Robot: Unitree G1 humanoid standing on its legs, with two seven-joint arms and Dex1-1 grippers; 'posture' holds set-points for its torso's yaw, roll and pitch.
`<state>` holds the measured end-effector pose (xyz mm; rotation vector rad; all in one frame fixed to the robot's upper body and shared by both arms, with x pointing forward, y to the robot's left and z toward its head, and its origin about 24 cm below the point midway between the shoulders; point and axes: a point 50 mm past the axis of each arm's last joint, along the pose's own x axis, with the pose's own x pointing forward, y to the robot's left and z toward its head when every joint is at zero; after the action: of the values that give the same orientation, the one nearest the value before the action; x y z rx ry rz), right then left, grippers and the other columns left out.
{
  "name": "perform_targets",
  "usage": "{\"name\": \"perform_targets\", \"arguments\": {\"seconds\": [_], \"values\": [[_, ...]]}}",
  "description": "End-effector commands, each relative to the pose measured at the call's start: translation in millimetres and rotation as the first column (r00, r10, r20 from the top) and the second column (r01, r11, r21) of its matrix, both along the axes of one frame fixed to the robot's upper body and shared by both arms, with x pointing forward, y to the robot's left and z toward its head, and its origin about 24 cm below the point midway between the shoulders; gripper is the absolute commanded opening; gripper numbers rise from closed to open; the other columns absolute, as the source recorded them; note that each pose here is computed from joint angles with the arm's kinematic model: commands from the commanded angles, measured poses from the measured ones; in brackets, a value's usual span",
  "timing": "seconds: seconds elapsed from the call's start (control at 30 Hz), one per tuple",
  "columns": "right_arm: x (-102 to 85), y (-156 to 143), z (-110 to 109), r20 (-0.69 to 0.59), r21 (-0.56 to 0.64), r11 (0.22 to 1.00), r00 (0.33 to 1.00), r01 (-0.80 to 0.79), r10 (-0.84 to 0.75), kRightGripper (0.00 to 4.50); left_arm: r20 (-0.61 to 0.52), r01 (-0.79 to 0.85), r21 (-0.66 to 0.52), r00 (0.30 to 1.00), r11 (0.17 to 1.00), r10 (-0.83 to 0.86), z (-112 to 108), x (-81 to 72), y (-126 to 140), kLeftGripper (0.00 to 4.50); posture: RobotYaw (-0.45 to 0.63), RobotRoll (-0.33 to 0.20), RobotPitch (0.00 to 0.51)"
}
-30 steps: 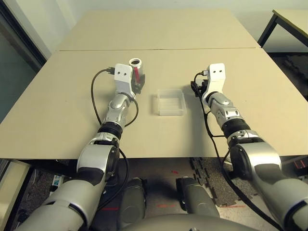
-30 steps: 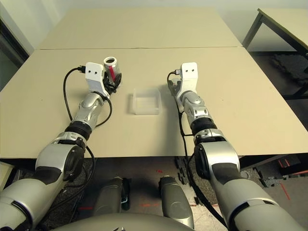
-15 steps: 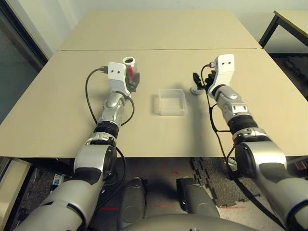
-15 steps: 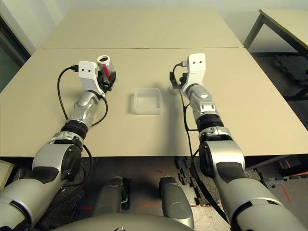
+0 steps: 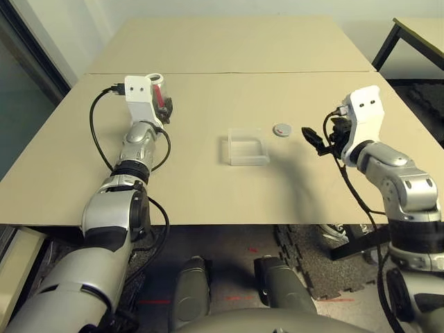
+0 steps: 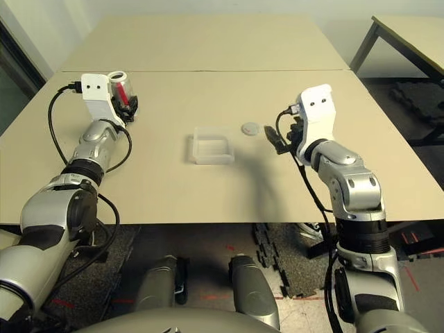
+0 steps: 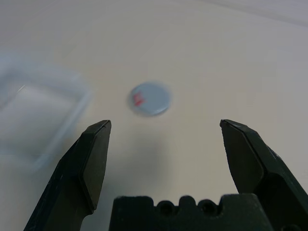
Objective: Pour the medicine from the bottle into the box.
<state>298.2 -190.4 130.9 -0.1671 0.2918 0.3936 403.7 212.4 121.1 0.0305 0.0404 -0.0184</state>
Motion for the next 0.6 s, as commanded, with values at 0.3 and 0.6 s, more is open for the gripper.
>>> {"name": "perform_targets", "arguments": {"seconds": [0.3,0.6], "values": [[-6.1,19.5,-1.1,-0.096,-0.109,0.949,0.954,-0.295,0.285,4.50,-0.168,0.337,0.928,0.758,0.158,-0.630,126.0,10.3,-86.5,2.73,-0.21,0.000,0.065],[-8.8,27.5,-3.9,-0.183,-0.137,0.899,0.903,-0.415,0.389,4.50,-0.574,0.124,0.754,0.602,-0.645,-0.555,103.9,-5.0,-123.0,2.73,-0.25,0.000,0.065]]}}
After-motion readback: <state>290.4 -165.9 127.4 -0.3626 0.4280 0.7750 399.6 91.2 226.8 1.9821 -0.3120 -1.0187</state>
